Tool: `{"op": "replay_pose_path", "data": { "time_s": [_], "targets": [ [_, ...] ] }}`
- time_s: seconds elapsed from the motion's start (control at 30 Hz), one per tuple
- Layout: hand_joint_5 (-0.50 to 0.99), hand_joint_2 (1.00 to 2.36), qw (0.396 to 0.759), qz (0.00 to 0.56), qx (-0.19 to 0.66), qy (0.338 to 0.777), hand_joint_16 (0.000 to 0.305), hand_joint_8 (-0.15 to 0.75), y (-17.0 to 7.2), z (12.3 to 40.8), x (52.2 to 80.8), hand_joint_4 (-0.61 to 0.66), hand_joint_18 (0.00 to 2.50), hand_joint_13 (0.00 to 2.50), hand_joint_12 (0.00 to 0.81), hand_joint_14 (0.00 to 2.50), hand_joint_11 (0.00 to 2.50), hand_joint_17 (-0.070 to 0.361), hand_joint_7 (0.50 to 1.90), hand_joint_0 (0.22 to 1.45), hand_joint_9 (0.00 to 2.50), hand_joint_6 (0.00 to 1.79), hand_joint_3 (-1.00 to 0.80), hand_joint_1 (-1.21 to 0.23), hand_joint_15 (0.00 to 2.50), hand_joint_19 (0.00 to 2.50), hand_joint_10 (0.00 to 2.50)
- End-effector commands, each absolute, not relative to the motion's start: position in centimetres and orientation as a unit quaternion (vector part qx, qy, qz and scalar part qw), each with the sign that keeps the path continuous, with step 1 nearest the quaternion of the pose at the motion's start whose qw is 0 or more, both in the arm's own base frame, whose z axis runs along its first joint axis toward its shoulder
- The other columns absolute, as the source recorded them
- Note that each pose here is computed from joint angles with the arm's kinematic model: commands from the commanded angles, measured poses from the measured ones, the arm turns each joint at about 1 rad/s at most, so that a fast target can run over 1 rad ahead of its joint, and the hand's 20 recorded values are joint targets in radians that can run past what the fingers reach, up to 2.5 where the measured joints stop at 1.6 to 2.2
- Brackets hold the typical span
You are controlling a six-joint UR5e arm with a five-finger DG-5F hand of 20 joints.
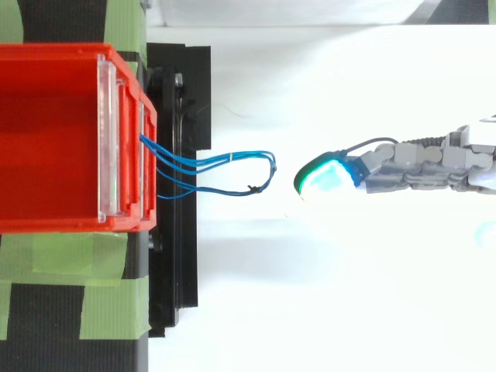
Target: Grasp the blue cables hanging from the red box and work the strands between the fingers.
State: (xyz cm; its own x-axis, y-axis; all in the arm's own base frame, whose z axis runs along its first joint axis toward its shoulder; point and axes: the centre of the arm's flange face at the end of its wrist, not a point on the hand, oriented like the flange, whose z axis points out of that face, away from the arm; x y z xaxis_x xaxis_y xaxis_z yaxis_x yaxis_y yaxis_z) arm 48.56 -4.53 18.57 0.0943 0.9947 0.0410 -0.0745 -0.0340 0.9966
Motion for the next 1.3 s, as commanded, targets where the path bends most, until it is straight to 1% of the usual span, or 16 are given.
{"op": "replay_pose_path", "data": {
  "time_s": [0.0, 0.13, 0.23, 0.33, 0.43, 0.77, 0.87, 0.93, 1.0, 1.07, 1.1, 1.17, 1.27],
  "targets": [
    [-0.46, 1.0, 0.543, 0.495, 0.521, 0.435, 0.082, 0.278, -4.7, 17.9, 49.1, 0.09, 0.0, 0.0, 0.409, 0.0, 0.0, 0.185, 0.61, 0.59, 0.0, 0.0, -1.0, -0.5, 0.18, 0.13, 0.0],
    [-0.46, 1.0, 0.542, 0.495, 0.526, 0.43, 0.082, 0.278, -4.7, 16.9, 49.8, 0.09, 0.0, 0.0, 0.409, 0.0, 0.0, 0.184, 0.6, 0.59, 0.0, 0.0, -1.0, -0.5, 0.18, 0.12, 0.0],
    [-0.46, 1.0, 0.544, 0.495, 0.528, 0.425, 0.082, 0.281, -4.6, 16.8, 50.4, 0.1, 0.0, 0.0, 0.409, 0.0, 0.0, 0.185, 0.61, 0.59, 0.0, 0.0, -1.0, -0.5, 0.18, 0.13, 0.0],
    [-0.46, 1.0, 0.557, 0.484, 0.538, 0.408, 0.082, 0.281, -5.1, 16.9, 50.5, 0.1, 0.0, 0.0, 0.411, 0.0, 0.0, 0.185, 0.61, 0.59, 0.0, 0.0, -1.0, -0.5, 0.18, 0.12, 0.0],
    [-0.46, 1.0, 0.561, 0.478, 0.545, 0.399, 0.082, 0.28, -5.5, 17.0, 50.4, 0.1, 0.0, 0.0, 0.415, 0.0, 0.0, 0.185, 0.61, 0.59, 0.0, 0.0, -1.0, -0.5, 0.19, 0.12, 0.0],
    [-0.45, 1.0, 0.565, 0.474, 0.551, 0.391, 0.082, 0.283, -5.7, 16.9, 50.4, 0.1, 0.0, 0.0, 0.416, 0.0, 0.0, 0.184, 0.61, 0.59, 0.0, 0.0, -1.0, -0.49, 0.19, 0.13, 0.0],
    [-0.45, 1.0, 0.565, 0.47, 0.554, 0.392, 0.082, 0.285, -5.8, 16.4, 50.4, 0.11, 0.0, 0.0, 0.416, 0.0, 0.0, 0.184, 0.61, 0.59, 0.0, 0.0, -1.0, -0.49, 0.19, 0.13, 0.0],
    [-0.45, 1.0, 0.565, 0.472, 0.553, 0.389, 0.082, 0.285, -5.7, 15.4, 50.9, 0.11, 0.0, 0.0, 0.417, 0.0, 0.0, 0.184, 0.62, 0.59, 0.0, 0.0, -1.0, -0.49, 0.19, 0.14, 0.0],
    [-0.45, 1.0, 0.566, 0.473, 0.553, 0.387, 0.082, 0.286, -5.7, 15.2, 51.1, 0.11, 0.0, 0.0, 0.417, 0.0, 0.0, 0.185, 0.62, 0.59, 0.0, 0.0, -1.0, -0.49, 0.19, 0.14, 0.0],
    [-0.45, 1.0, 0.567, 0.479, 0.552, 0.38, 0.082, 0.286, -5.6, 14.3, 52.5, 0.11, 0.0, 0.0, 0.417, 0.0, 0.0, 0.184, 0.62, 0.59, 0.0, 0.0, -1.0, -0.49, 0.19, 0.13, 0.0],
    [-0.45, 1.0, 0.567, 0.48, 0.552, 0.379, 0.082, 0.286, -5.5, 14.4, 52.8, 0.11, 0.0, 0.0, 0.417, 0.0, 0.0, 0.184, 0.62, 0.59, 0.0, 0.0, -1.0, -0.49, 0.19, 0.13, 0.0],
    [-0.44, 1.0, 0.571, 0.486, 0.547, 0.372, 0.082, 0.288, -5.1, 15.0, 54.5, 0.11, 0.0, 0.0, 0.42, 0.0, 0.0, 0.185, 0.62, 0.59, 0.0, 0.0, -1.0, -0.49, 0.2, 0.15, 0.0],
    [-0.44, 1.0, 0.575, 0.484, 0.543, 0.374, 0.082, 0.292, -4.9, 15.6, 55.2, 0.12, 0.0, 0.0, 0.42, 0.0, 0.0, 0.185, 0.63, 0.59, 0.0, 0.0, -1.0, -0.49, 0.2, 0.14, 0.0]
  ]
}}
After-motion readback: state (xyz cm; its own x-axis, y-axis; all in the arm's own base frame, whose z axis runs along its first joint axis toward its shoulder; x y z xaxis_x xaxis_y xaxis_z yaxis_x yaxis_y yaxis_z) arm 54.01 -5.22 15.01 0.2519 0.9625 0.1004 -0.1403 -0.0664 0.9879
